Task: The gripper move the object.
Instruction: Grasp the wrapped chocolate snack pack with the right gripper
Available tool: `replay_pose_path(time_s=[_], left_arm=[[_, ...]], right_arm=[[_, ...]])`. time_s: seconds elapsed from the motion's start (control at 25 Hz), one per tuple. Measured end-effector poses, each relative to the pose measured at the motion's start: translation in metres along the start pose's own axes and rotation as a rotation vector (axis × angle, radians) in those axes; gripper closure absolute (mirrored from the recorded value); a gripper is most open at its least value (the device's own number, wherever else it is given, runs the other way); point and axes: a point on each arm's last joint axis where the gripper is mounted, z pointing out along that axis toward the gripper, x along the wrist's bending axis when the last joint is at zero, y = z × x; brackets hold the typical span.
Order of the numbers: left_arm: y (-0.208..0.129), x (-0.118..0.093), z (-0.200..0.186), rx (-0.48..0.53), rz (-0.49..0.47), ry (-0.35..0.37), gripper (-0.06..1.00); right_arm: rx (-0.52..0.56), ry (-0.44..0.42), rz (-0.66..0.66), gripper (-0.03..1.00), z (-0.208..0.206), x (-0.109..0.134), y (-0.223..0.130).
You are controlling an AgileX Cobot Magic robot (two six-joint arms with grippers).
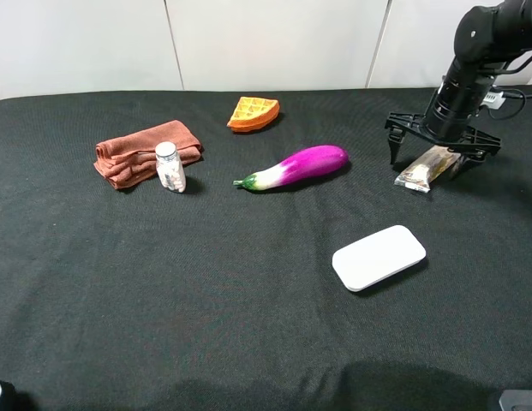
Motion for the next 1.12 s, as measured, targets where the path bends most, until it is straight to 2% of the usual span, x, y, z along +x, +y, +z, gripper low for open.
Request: replay_pose_path(time_s=[0.88, 1.0, 1.12], left_arm=[[0.000, 0.000, 0.000, 0.000, 0.000, 0.000, -0.01], [0.000, 0.000, 0.000, 0.000, 0.000, 0.000, -0.01], [0.000, 0.000, 0.000, 0.000, 0.000, 0.000, -0.01]], right_arm=[[0.027, -0.019, -0.003, 0.28, 0.013, -0.001, -0.001], [0.026, -0.018, -0.003, 0.34, 0.013, 0.000, -0.001], [0.026, -0.018, -0.003, 0.44, 0.013, 0.000, -0.001]])
